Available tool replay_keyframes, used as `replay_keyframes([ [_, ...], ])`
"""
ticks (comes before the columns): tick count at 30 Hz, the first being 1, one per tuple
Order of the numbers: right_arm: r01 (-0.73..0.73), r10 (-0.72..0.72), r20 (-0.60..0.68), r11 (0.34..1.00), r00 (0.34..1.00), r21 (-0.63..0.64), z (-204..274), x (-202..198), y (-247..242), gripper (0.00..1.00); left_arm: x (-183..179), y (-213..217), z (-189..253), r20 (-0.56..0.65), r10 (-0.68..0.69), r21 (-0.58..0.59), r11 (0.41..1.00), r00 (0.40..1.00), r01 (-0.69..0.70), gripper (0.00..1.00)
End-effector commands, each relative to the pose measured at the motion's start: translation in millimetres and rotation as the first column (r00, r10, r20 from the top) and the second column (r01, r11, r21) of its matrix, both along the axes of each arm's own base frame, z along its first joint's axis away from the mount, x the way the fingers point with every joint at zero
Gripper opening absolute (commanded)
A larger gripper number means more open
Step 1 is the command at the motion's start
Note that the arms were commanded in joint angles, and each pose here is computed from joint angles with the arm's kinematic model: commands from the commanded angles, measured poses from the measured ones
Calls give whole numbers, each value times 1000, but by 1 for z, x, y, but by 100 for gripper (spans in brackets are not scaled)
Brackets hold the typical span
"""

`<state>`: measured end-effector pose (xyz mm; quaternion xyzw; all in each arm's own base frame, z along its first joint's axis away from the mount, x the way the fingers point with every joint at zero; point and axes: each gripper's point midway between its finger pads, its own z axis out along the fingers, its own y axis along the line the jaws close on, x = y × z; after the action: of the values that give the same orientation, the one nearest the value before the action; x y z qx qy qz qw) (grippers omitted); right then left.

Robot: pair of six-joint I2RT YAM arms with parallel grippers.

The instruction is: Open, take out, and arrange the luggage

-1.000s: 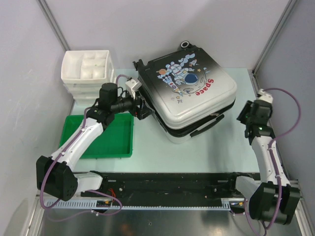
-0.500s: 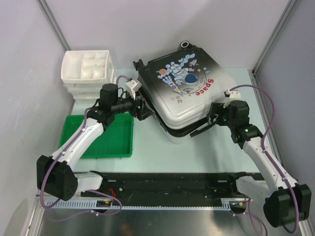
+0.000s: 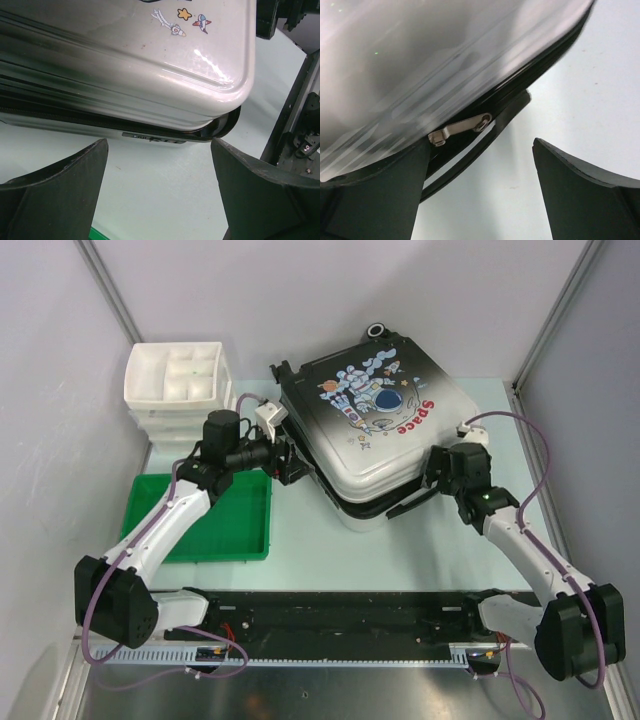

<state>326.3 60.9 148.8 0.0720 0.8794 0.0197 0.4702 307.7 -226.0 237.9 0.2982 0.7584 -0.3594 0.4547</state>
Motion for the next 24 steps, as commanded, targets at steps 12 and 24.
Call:
replay_keyframes([
  [12,388,-395,213,918,893,76,75,3,-153,86,0,0,4,25,-6,-9,1000,1000,6,89],
  [24,-599,558,218,751,800,276,35,-9,-65,86,-6,-5,9,62,-80,-12,997,995,81,90],
])
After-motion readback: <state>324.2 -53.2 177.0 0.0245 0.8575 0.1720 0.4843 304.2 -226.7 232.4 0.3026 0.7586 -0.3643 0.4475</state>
